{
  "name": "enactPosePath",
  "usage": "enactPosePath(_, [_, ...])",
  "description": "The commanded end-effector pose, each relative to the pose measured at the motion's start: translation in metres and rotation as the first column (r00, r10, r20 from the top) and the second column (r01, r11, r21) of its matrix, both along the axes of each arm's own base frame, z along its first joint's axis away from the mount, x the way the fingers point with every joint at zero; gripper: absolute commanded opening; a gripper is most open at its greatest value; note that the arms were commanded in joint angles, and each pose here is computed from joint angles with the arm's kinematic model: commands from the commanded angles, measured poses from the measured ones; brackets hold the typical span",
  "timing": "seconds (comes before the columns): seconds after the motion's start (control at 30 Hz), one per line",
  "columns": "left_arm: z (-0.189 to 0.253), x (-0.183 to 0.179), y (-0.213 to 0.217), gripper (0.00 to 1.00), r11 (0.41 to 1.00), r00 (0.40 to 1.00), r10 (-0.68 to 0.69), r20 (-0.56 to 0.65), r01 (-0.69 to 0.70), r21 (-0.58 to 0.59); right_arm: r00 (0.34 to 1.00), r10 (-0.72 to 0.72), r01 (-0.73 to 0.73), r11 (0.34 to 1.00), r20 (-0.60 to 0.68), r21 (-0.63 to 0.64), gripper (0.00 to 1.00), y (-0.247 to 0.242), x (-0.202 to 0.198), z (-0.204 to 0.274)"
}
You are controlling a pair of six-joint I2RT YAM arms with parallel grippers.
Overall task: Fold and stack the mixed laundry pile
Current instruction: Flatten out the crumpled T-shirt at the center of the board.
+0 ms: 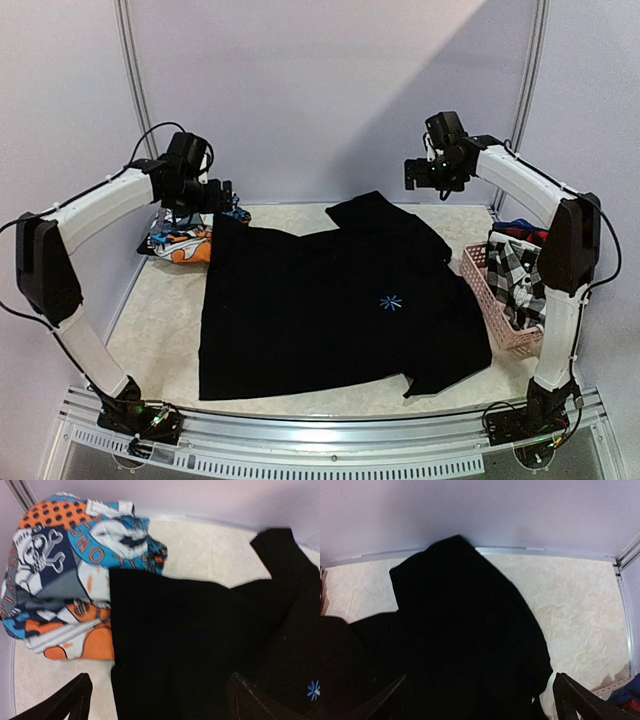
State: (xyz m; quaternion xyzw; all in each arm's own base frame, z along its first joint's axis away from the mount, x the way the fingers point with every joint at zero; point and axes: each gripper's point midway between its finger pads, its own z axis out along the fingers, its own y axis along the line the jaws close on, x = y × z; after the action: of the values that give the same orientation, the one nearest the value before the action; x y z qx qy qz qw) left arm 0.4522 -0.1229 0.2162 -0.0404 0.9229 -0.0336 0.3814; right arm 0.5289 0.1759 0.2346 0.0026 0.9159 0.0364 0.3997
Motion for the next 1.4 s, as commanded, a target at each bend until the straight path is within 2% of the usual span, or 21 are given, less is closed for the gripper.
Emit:
enactPosePath(0.0, [-0.044, -0.043, -0.02, 0.94, 0.998, 0.996, -0.056, -0.071, 0.057, 0.014, 0.994, 0.08, -0.076, 0.995, -0.07, 0.059, 0.99, 0.015, -0.042, -0.016])
enactPosePath(0.07, [-0.064, -0.063, -0.033, 0.92, 0.995, 0.99, -0.102, -0.098, 0.102, -0.011, 0.993, 0.089, -0.084, 0.995, -0.073, 0.06, 0.99, 0.016, -0.065, -0.024])
enactPosePath(0.23, [-0.118, -0.098, -0.059, 0.85, 0.98, 0.968, -0.191, -0.159, 0.178, -0.093, 0.984, 0.094, -0.085, 0.994, -0.15, 0.07, 0.99, 0.017, -0.127, -0.078])
enactPosePath(0.37, [-0.15, -0.114, -0.062, 0.82, 0.978, 0.957, -0.206, -0.206, 0.194, -0.08, 0.977, 0.112, -0.098, 0.992, -0.18, 0.084, 0.99, 0.021, -0.165, -0.107])
enactPosePath(0.57, [-0.182, -0.119, -0.068, 0.79, 0.971, 0.941, -0.236, -0.243, 0.218, -0.099, 0.979, 0.074, -0.057, 0.994, -0.191, 0.096, 0.99, 0.008, -0.194, -0.12])
enactPosePath(0.83, [-0.215, -0.122, -0.074, 0.73, 0.972, 0.93, -0.233, -0.284, 0.209, -0.111, 0.983, 0.043, -0.022, 0.993, -0.178, 0.116, 0.99, -0.007, -0.212, -0.119])
enactPosePath(1.1, [-0.239, -0.119, -0.061, 0.7, 0.984, 0.931, -0.177, -0.318, 0.177, -0.029, 0.981, 0.009, 0.014, 0.993, -0.196, 0.118, 0.99, -0.019, -0.229, -0.129])
enactPosePath(1.37, [-0.224, -0.082, -0.032, 0.7, 0.976, 0.958, -0.042, -0.284, 0.1, 0.192, 0.974, 0.003, 0.03, 0.989, -0.224, 0.148, 0.99, -0.023, -0.244, -0.133])
